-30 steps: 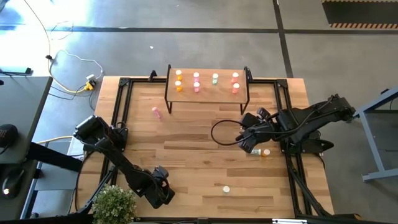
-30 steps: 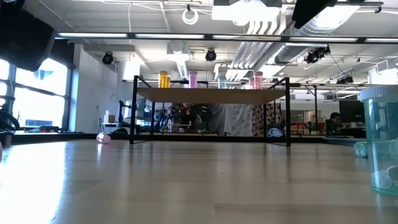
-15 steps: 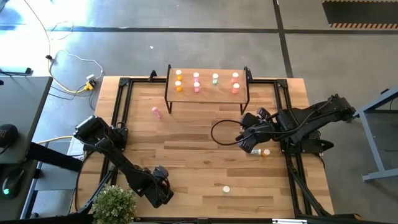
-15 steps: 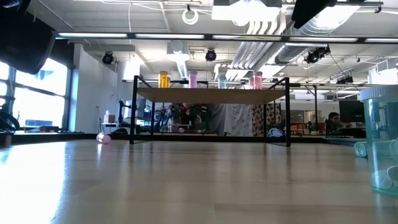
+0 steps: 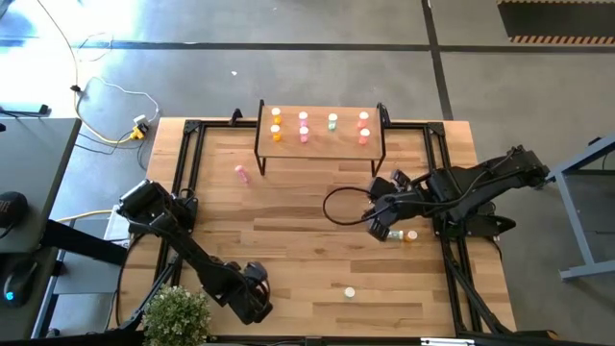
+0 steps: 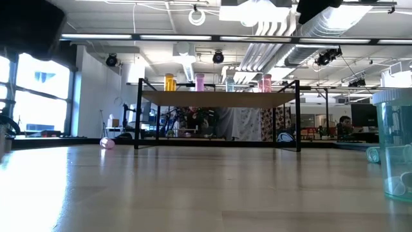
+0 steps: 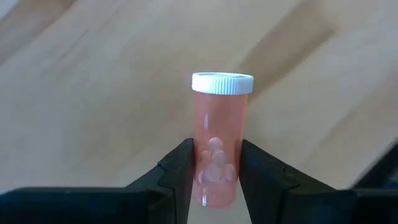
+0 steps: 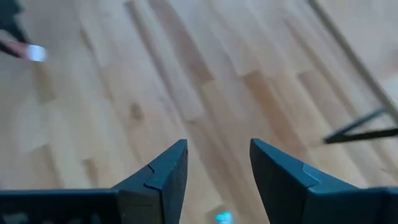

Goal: Pick and place medicine bottles onto shelf by color
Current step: Put the pink medicine bottle on the shelf aligned with the other pink medicine bottles

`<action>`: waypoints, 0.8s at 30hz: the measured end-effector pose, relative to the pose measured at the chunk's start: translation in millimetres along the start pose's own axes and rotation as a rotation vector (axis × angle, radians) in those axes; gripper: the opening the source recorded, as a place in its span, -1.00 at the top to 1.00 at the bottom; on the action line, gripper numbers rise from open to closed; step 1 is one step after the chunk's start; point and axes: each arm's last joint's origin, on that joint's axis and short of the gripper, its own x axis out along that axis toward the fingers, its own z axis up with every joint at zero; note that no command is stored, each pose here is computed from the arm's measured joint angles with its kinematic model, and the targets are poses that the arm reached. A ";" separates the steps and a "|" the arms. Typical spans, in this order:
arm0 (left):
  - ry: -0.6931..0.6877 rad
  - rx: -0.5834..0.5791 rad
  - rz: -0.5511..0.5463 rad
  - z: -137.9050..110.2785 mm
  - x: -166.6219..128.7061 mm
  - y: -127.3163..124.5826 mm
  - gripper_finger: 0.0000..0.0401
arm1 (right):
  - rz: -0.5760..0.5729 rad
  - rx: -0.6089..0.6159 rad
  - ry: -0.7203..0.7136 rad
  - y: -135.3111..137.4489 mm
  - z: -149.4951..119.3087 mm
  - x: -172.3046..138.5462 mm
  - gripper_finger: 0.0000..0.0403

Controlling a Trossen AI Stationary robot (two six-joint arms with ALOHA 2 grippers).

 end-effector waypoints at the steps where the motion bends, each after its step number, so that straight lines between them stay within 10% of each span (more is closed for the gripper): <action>1: -0.005 0.015 -0.013 2.9 -1.8 -3.0 0.48 | 0.025 0.002 -0.002 0.8 1.8 0.4 0.16; 24: -0.348 0.408 -0.247 148.9 -63.3 -51.9 0.48 | 0.411 -0.197 -0.146 -14.5 19.4 -34.1 -0.04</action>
